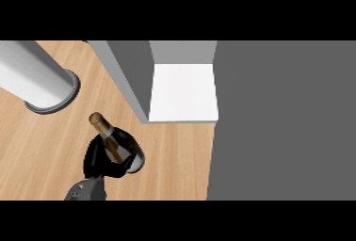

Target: Pick up the wine, place it into the cabinet and close the cabinet

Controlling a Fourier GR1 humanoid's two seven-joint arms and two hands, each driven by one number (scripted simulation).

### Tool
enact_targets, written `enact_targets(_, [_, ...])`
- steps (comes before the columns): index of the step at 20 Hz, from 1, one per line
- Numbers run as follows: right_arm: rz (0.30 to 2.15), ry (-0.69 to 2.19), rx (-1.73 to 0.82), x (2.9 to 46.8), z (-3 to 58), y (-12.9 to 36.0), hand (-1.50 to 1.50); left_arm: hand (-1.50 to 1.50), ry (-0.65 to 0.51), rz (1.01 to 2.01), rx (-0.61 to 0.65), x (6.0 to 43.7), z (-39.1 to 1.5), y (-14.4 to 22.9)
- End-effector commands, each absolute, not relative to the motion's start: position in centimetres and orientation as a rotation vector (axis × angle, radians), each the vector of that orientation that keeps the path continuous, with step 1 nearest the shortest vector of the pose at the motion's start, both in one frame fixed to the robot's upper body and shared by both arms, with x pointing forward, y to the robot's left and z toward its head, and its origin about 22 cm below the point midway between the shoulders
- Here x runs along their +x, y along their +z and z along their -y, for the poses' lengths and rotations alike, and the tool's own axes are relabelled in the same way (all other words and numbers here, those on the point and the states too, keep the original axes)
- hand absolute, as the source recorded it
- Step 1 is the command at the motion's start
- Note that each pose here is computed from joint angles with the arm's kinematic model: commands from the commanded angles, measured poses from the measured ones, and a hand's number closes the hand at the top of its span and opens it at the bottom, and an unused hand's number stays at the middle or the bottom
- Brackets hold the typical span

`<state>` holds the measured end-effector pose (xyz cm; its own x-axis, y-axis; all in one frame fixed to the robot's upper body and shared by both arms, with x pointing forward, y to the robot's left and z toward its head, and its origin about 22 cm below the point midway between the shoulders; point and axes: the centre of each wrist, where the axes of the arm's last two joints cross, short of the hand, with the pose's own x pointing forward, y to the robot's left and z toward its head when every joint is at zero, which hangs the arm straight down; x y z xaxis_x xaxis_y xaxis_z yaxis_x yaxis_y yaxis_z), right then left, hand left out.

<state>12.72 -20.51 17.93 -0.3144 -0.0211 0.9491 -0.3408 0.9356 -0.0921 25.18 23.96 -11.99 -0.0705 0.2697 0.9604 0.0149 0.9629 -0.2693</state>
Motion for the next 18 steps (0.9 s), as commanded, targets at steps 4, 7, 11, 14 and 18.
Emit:
enact_targets(4, [1.928, 0.307, 0.352, 9.1, 21.7, 20.7, -1.50, 1.50, 0.345, 1.780, -0.193, 20.5, -26.8, -11.4])
enact_targets(7, [1.922, 0.316, 0.332, 8.9, 21.3, 21.0, -1.50, 1.50, 0.328, 1.792, -0.274, 21.2, -25.4, -8.8])
enact_targets(11, [1.928, 0.310, 0.343, 8.6, 21.1, 21.4, -1.50, 1.50, 0.279, 1.800, -0.292, 20.9, -22.7, -7.1])
enact_targets(14, [1.911, 0.285, 0.367, 8.1, 21.0, 21.1, -1.50, 1.50, 0.283, 1.799, -0.292, 21.9, -21.0, -4.4])
enact_targets(18, [1.926, 0.329, 0.342, 8.8, 21.5, 21.1, -1.50, 1.50, 0.239, 1.825, -0.295, 23.1, -17.8, -0.5])
